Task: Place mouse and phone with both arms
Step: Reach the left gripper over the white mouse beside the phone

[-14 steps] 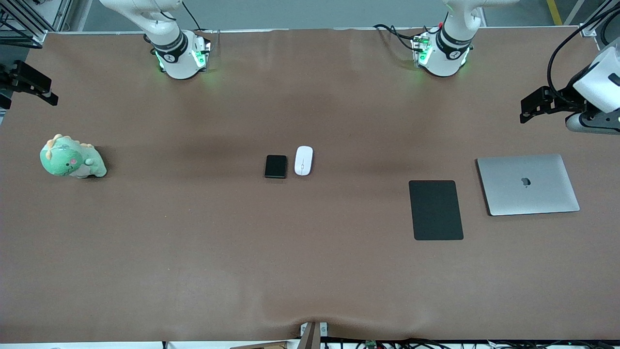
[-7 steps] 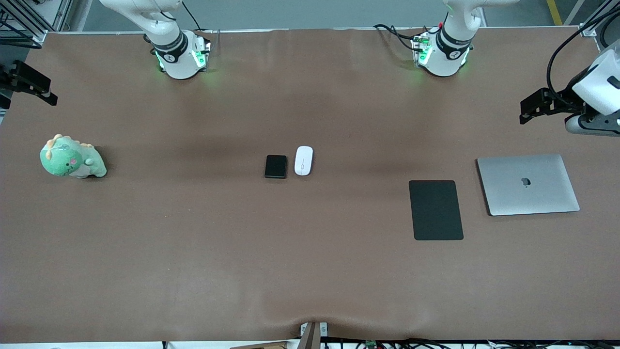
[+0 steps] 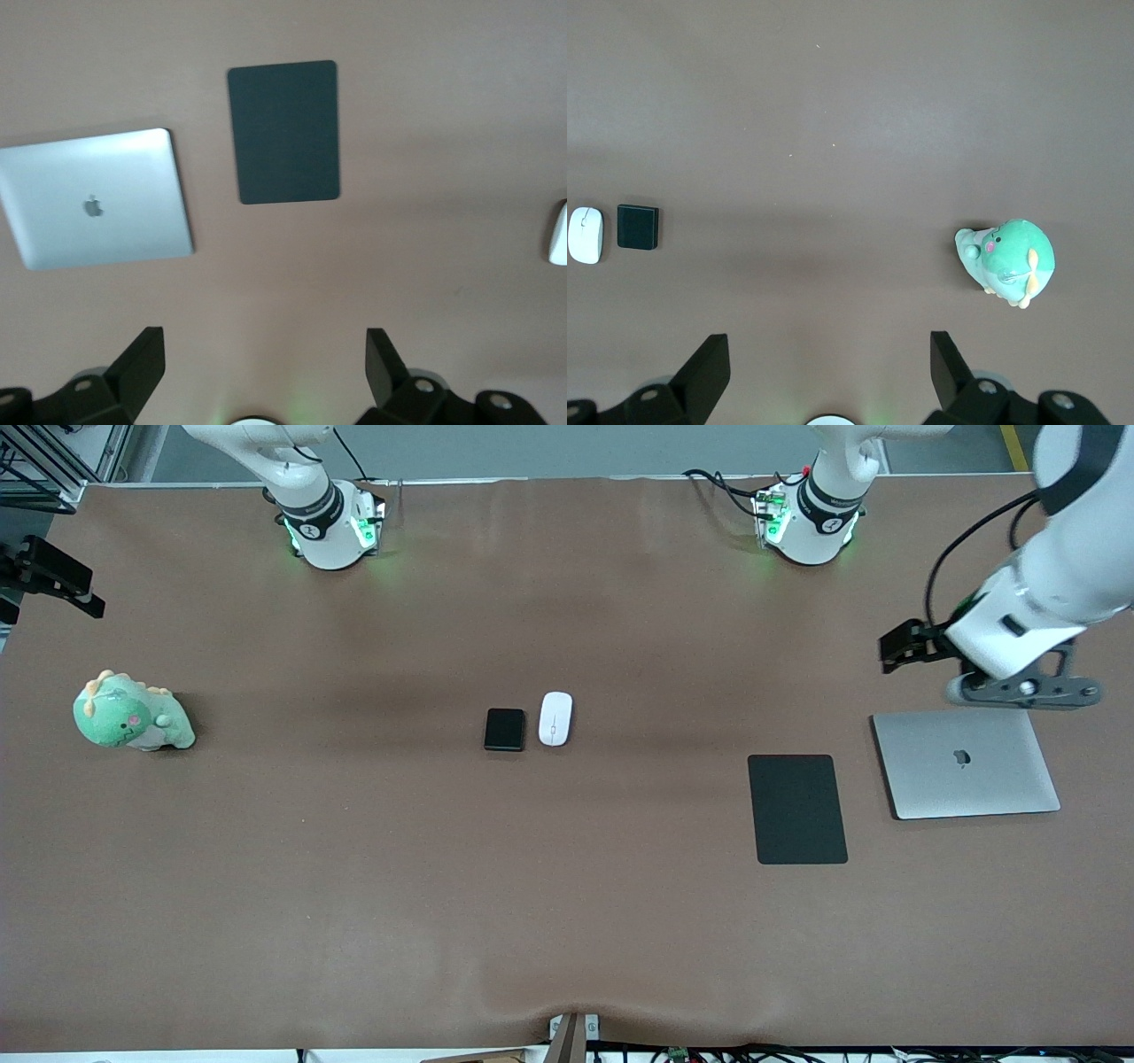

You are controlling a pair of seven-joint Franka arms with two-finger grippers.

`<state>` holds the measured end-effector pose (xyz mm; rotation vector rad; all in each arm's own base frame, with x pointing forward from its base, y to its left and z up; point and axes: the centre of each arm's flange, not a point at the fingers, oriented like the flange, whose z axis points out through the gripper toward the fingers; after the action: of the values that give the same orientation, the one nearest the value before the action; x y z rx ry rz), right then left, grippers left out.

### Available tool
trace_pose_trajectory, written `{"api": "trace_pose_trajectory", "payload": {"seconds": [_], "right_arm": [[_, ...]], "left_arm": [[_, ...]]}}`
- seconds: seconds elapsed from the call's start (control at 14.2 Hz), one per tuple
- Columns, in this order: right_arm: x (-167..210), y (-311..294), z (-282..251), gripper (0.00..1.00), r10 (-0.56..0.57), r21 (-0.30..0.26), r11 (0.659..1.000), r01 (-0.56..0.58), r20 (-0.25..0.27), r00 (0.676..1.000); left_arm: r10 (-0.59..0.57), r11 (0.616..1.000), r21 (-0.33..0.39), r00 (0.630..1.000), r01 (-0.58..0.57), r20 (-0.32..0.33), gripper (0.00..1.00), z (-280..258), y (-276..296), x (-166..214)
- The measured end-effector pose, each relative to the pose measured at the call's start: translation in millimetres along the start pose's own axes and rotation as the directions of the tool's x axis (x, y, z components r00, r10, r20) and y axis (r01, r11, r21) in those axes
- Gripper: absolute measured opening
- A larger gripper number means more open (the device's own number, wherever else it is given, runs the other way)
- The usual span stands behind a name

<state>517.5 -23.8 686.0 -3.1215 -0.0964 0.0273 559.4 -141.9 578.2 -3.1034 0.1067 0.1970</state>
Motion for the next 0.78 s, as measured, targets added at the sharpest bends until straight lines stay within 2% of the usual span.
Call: {"api": "trace_pose_trajectory", "payload": {"seconds": [0.35, 0.78], "right_arm": [[0, 0, 0, 1.00, 0.000, 0.000, 1.000, 0.000, 0.001, 1.000], [0, 0, 0, 1.00, 0.000, 0.000, 1.000, 0.000, 0.001, 1.000]], "left_arm": [[0.026, 0.999, 0.018, 1.000, -0.026, 0.012, 1.00, 30, 110, 3], [0.029, 1.000, 0.005, 0.999, -0.029, -0.033, 1.00, 75, 214, 2]]}}
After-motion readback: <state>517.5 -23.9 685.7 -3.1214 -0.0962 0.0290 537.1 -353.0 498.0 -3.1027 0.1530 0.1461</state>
